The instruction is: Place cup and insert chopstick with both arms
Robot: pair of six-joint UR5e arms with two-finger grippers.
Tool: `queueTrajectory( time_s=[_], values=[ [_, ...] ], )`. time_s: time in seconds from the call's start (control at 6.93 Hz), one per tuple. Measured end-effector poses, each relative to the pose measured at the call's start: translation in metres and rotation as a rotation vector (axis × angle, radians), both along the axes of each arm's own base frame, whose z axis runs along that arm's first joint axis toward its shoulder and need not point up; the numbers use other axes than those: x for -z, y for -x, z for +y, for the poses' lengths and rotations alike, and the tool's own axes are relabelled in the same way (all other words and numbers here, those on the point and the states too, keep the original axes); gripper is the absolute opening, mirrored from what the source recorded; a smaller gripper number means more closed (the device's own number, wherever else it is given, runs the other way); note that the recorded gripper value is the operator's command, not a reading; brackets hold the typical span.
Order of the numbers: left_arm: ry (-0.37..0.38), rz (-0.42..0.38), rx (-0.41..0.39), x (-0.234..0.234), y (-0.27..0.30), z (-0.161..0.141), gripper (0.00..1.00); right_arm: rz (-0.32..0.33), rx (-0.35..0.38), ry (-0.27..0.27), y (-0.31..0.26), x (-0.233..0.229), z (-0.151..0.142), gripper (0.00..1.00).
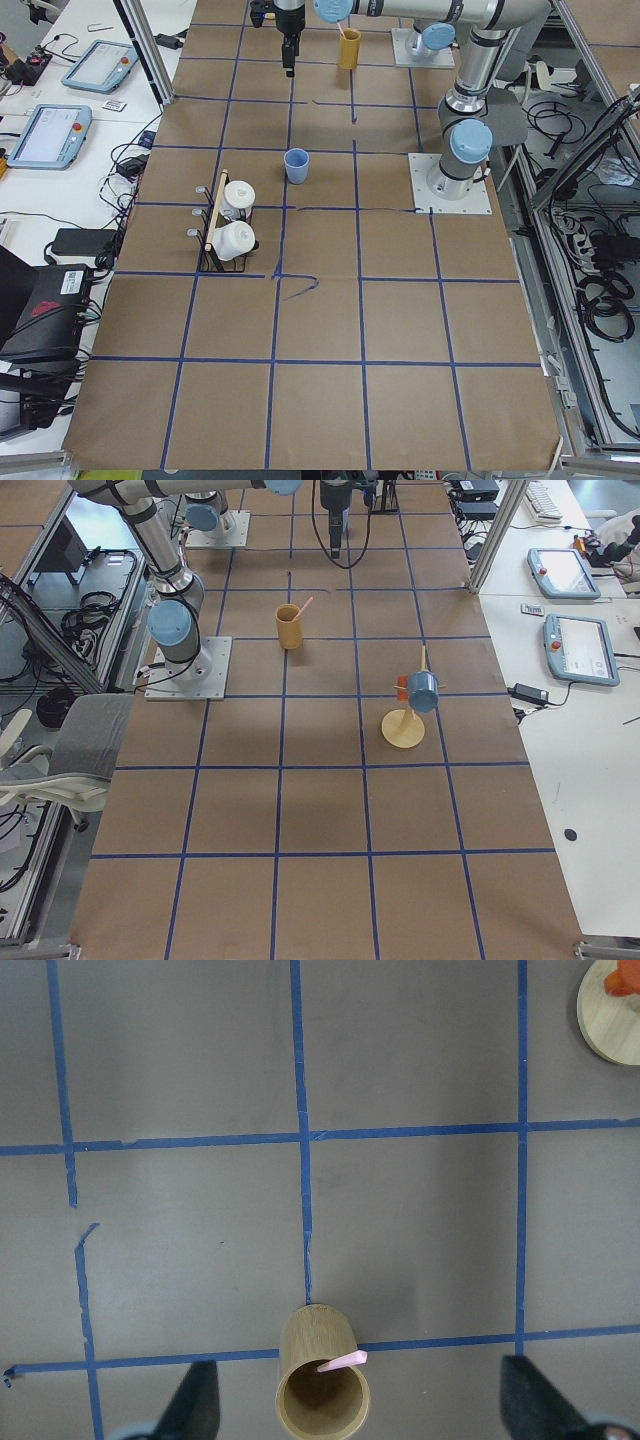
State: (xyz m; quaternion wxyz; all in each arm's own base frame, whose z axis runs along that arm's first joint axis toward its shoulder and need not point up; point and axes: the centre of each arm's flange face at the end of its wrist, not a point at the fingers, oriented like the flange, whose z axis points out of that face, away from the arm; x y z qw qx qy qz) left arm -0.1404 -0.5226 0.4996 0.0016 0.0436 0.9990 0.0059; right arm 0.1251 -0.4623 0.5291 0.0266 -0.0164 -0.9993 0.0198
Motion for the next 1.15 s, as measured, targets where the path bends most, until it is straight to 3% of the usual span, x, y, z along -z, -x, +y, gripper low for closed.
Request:
queueTrajectory(
  time_s=[1.15],
  values=[
    [0.0,0.0,0.001,0.0,0.0005,0.0001,1.0,-0.003,-0.002,-0.026,-0.0008,0.0076,0.0029,1.0]
  ],
)
